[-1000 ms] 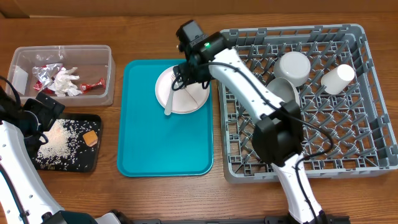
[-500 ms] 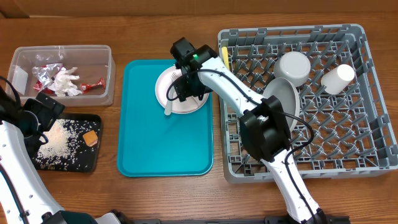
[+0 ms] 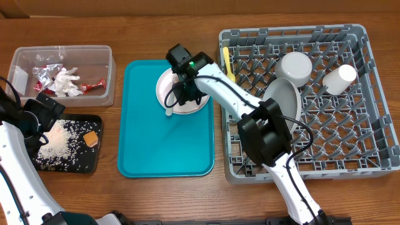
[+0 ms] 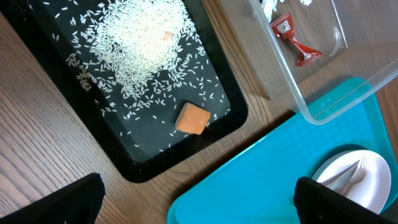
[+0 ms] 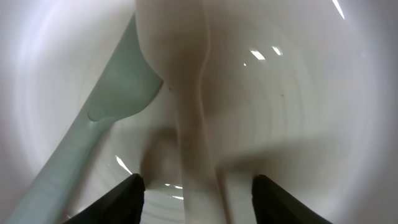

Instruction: Sort waste into correct bins and load items into the dishwasher rack

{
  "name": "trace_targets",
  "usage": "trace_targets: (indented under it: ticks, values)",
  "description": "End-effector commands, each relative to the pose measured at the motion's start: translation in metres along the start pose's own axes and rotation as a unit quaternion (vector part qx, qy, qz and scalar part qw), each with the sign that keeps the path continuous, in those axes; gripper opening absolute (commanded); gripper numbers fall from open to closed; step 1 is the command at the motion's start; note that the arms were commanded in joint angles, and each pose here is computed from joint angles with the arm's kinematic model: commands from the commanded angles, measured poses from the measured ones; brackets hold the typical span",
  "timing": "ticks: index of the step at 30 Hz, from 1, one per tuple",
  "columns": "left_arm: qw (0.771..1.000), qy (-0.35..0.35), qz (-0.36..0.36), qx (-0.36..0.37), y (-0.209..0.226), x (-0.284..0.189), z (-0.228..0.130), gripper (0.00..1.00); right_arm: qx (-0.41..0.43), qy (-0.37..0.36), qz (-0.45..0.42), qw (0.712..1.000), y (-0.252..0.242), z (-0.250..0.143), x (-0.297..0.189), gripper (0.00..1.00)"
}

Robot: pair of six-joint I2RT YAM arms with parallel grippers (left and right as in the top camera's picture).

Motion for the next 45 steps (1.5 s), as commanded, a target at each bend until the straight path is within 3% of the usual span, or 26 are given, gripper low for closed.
trace_targets:
  ticks: [1, 6, 17, 31, 39, 45]
  values:
    - [1.000, 0.003, 0.001, 0.009, 0.001, 0.002, 0.000, 1.00, -0.001, 0.045, 0.003, 0.999, 0.011, -0.015, 0.030, 0.49]
    - [1.000, 0.003, 0.001, 0.010, 0.001, 0.002, 0.000, 1.00, -0.001, 0.045, 0.003, 0.999, 0.011, -0.015, 0.030, 0.26]
    - [1.000, 0.003, 0.001, 0.009, 0.001, 0.002, 0.000, 1.00, 0.001, 0.027, 0.003, 1.000, 0.009, -0.006, 0.015, 0.06]
    - [1.000, 0.003, 0.001, 0.009, 0.001, 0.002, 0.000, 1.00, 0.021, -0.028, -0.024, 0.999, -0.009, 0.020, -0.071, 0.04]
    - [1.000, 0.003, 0.001, 0.009, 0.001, 0.002, 0.000, 1.00, 0.087, -0.062, -0.041, 0.993, -0.073, 0.010, -0.134, 0.04]
    - [1.000, 0.003, 0.001, 0.010, 0.001, 0.002, 0.000, 1.00, 0.139, -0.034, -0.053, 0.988, -0.126, -0.014, -0.147, 0.04]
Point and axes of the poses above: each gripper's point midway between its finger pads, its own x axis out along the fingers, its own y axis along the line the jaws close on, z = x × y, the point moved 10 cm from there along -x, back along the fingers, and after that the axes turned 15 degrees about -x, right-handed, at the moved point
